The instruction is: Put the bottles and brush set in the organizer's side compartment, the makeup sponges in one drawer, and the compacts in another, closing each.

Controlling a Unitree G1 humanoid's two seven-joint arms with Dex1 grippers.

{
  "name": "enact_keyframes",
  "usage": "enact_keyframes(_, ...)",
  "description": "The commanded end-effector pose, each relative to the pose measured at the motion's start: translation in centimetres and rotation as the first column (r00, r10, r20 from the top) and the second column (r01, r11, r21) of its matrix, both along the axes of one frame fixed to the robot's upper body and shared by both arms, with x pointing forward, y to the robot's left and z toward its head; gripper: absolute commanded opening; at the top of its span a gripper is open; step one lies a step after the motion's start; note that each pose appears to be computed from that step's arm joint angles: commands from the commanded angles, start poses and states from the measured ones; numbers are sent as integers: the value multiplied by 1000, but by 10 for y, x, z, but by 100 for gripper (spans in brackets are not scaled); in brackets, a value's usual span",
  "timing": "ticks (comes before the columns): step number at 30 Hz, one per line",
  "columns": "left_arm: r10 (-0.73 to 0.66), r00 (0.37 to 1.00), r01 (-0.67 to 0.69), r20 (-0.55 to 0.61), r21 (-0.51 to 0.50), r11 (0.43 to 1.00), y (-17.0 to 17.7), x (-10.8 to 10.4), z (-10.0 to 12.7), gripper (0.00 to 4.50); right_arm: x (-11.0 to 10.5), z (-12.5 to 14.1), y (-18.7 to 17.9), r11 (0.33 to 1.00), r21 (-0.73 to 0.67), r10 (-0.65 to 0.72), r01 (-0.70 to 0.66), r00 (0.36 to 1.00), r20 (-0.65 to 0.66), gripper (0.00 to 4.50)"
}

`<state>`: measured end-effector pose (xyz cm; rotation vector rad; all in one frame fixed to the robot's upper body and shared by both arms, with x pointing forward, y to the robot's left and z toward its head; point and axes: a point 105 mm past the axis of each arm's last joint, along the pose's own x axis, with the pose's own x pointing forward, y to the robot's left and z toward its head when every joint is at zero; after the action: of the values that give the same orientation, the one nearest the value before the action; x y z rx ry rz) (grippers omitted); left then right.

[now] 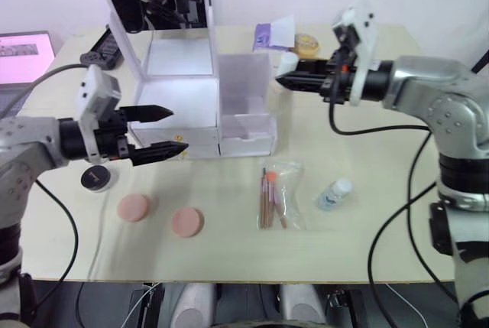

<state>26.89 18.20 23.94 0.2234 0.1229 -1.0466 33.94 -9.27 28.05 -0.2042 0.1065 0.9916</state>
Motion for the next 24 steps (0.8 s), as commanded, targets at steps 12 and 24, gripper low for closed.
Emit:
enact_keyframes(12, 25, 996, -25, 81, 1, 1000, 6, -6, 9, 450, 17, -29, 20, 982, -15, -189, 188, 981, -34, 78)
enact_keyframes(24, 4, 998, -6, 64, 31, 999, 4, -2, 3, 450, 21, -63, 28, 960, -40, -277, 276, 960, -42, 78)
